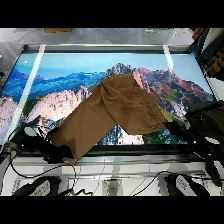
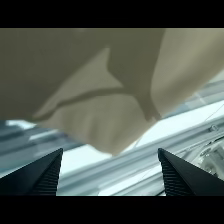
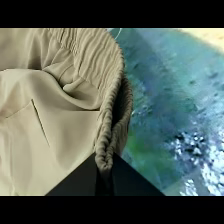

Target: Fold the clothes and pants, and hang the long-sleeved shirts on hangers.

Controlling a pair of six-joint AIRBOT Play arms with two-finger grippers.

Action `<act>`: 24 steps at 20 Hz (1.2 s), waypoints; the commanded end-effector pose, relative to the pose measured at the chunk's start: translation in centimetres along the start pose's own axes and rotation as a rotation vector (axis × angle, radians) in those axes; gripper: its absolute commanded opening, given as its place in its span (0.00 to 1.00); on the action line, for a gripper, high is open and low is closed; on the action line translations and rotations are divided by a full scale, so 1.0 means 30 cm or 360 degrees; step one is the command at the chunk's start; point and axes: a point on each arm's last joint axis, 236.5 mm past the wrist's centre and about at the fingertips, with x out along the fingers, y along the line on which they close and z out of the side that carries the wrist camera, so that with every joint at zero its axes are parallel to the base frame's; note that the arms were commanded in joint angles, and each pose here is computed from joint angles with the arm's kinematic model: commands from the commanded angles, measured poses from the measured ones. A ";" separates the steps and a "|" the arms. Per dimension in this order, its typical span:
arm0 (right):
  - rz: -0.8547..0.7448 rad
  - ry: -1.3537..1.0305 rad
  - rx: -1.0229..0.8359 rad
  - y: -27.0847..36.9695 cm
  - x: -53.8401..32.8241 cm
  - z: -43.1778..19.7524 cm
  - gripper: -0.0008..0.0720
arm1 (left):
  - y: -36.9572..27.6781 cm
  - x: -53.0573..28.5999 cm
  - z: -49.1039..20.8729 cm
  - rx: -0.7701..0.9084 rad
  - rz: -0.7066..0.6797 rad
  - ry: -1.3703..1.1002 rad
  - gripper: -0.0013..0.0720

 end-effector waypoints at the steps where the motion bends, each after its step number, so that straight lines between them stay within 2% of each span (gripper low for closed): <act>1: 0.0013 0.0010 0.0001 0.007 0.000 -0.004 0.05 | -0.069 0.015 0.080 0.0061 -0.0166 -0.0157 0.87; 2: 0.0018 0.0013 0.0001 0.009 0.000 -0.006 0.05 | -0.091 0.008 0.113 0.0078 -0.0208 -0.0227 0.76; 8: 0.0095 0.0052 -0.0060 0.057 -0.006 -0.009 0.05 | -0.089 -0.003 0.173 0.0092 -0.0200 -0.0352 0.73; 10: 0.0131 0.0051 -0.0115 0.085 -0.012 0.009 0.05 | -0.102 0.001 0.145 0.0160 -0.0223 -0.0300 0.59; 11: 0.0149 0.0051 -0.0134 0.100 -0.016 0.019 0.05 | -0.109 0.003 0.130 0.0174 -0.0236 -0.0271 0.36; 13: 0.0189 0.0045 -0.0190 0.134 -0.025 0.044 0.05 | -0.116 0.004 0.116 0.0178 -0.0251 -0.0242 0.11; 14: 0.0210 0.0041 -0.0215 0.153 -0.030 0.057 0.05 | -0.116 0.002 0.117 0.0179 -0.0251 -0.0244 0.04; 16: 0.0255 0.0028 -0.0270 0.198 -0.045 0.094 0.05 | -0.118 -0.021 0.140 0.0201 -0.0235 -0.0277 0.04; 19: 0.0285 -0.0074 -0.0382 0.277 -0.081 0.214 0.05 | -0.103 -0.163 0.266 0.0353 -0.0050 -0.0452 0.04; 21: 0.0255 -0.0178 -0.0470 0.335 -0.117 0.328 0.05 | -0.110 -0.350 0.410 0.0429 0.0100 -0.0718 0.04; 24: 0.0039 -0.0287 -0.0709 0.409 -0.162 0.483 0.05 | -0.132 -0.797 0.633 0.0400 0.0318 -0.1366 0.03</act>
